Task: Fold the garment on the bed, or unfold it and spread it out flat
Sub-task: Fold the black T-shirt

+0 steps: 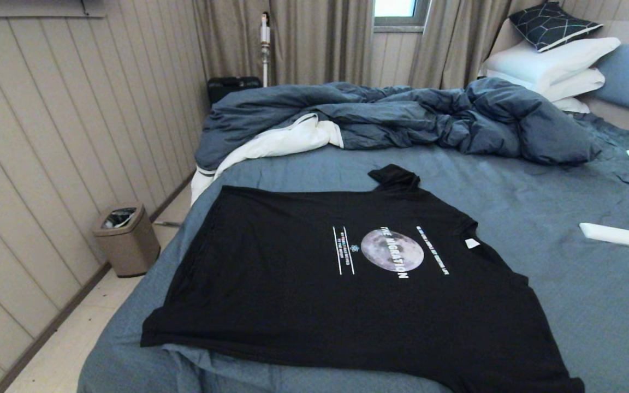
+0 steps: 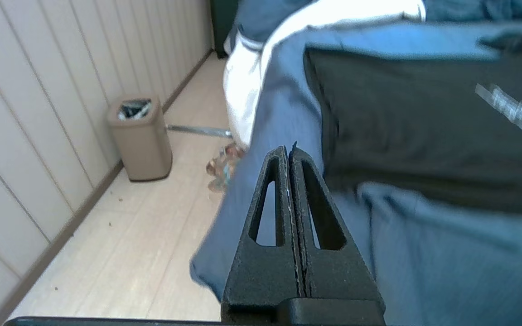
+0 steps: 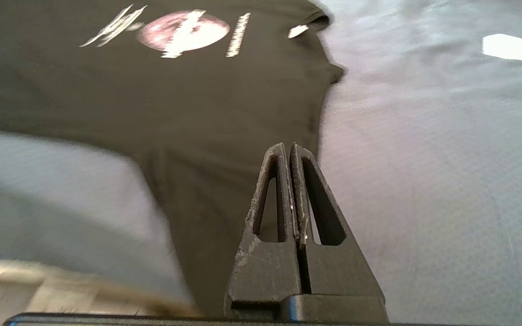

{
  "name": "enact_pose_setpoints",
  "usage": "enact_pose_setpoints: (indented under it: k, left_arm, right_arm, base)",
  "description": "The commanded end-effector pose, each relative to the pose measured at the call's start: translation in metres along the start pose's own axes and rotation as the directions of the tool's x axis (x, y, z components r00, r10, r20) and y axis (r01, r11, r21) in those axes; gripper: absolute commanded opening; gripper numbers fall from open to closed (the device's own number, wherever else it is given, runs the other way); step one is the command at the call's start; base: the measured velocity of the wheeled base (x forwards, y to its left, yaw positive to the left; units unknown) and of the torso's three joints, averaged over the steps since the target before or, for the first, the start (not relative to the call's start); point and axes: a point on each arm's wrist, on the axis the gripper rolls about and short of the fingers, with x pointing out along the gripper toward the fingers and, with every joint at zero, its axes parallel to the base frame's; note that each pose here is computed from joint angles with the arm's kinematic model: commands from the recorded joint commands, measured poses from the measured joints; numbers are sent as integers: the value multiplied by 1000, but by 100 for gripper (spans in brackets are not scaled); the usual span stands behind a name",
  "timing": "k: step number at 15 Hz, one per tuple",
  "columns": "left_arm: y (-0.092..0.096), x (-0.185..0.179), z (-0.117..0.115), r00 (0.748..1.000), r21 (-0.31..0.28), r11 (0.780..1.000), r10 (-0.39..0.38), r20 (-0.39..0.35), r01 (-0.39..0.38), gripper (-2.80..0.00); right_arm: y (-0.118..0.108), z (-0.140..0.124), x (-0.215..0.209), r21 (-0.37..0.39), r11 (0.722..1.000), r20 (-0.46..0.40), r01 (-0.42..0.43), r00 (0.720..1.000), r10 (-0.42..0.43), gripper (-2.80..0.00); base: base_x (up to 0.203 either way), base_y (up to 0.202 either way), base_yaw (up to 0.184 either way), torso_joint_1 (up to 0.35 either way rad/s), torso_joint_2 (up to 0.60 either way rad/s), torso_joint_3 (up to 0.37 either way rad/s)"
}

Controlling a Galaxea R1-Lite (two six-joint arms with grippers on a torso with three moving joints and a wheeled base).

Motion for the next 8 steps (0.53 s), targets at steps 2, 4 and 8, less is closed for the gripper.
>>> enact_pose_setpoints:
  k: [2, 4, 8]
  left_arm:
    - [0, 17, 44, 998, 0, 1000, -4, -61, 4, -280]
    - [0, 34, 77, 996, -3, 1000, -26, -86, 26, -280]
    - [0, 103, 117, 958, -27, 998, -56, -280, 51, -280]
  right_arm:
    - [-2, 49, 6, 2, 999, -53, -32, 998, 32, -280]
    - [-4, 88, 20, 5, 999, -78, -46, 996, 46, -280]
    - [-9, 164, 74, 76, 997, -135, -24, 990, 34, -280]
  base:
    - [0, 0, 0, 0, 0, 0]
    - [0, 0, 0, 0, 0, 0]
    - [0, 0, 0, 0, 0, 0]
